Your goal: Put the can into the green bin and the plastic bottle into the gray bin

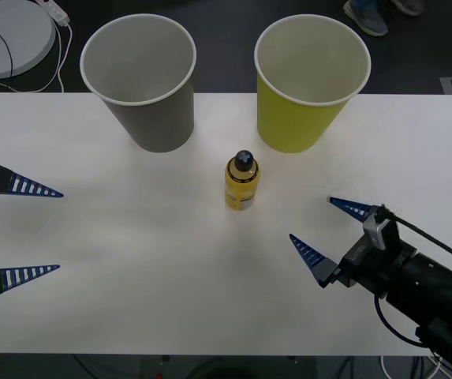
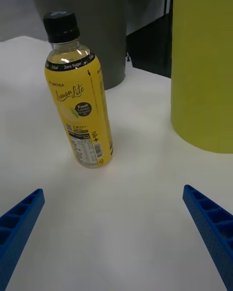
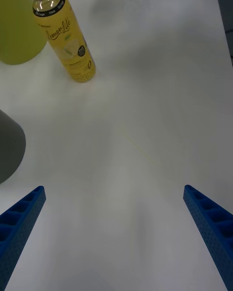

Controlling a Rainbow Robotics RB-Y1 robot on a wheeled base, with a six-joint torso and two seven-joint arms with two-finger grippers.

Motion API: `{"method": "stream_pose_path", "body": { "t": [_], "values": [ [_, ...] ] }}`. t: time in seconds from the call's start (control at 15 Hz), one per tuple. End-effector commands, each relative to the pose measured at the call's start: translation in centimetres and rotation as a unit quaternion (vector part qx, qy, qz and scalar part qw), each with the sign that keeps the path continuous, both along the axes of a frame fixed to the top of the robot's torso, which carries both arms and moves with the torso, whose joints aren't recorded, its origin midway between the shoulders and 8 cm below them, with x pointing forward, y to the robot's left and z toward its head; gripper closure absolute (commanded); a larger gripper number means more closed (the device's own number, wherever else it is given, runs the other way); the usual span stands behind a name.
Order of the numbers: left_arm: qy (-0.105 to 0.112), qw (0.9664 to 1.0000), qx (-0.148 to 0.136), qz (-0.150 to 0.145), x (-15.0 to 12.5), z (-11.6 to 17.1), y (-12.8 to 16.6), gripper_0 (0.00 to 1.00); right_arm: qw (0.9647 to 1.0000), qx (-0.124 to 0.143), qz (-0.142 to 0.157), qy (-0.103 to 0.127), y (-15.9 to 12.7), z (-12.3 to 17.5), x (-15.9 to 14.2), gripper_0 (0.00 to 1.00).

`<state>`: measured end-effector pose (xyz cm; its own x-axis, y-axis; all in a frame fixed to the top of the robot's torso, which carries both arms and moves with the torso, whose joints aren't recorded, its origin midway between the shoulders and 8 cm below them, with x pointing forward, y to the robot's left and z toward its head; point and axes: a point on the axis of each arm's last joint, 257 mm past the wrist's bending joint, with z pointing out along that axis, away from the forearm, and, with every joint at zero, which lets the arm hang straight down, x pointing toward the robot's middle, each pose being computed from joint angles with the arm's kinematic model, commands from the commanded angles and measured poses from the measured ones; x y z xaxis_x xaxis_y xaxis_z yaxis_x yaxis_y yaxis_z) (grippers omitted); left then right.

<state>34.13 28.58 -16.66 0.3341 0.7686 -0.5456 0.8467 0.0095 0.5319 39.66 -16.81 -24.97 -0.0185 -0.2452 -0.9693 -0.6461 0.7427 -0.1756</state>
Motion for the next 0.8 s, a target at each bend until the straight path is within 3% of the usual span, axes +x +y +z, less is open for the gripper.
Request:
{"method": "stream_pose_path", "body": {
  "t": [0.07, 0.2, 0.47, 0.8],
  "values": [
    [0.0, 1.0, 0.0, 0.0, 0.0, 0.0, 0.0, 0.0, 0.9997, 0.014, 0.019, -0.002, 1.0, -0.3, 0.4, 0.0],
    [0.0, 1.0, 0.0, 0.0, 0.0, 0.0, 0.0, 0.0, 0.9993, 0.006, 0.031, -0.018, 1.6, -0.4, 1.0, 0.0],
    [0.0, 1.0, 0.0, 0.0, 0.0, 0.0, 0.0, 0.0, 0.9984, -0.008, 0.023, -0.051, 1.8, -0.8, 2.8, 0.0],
    [0.0, 1.0, 0.0, 0.0, 0.0, 0.0, 0.0, 0.0, 0.9984, 0.001, 0.034, -0.046, 3.2, -2.0, 4.1, 0.0]
  ]
}}
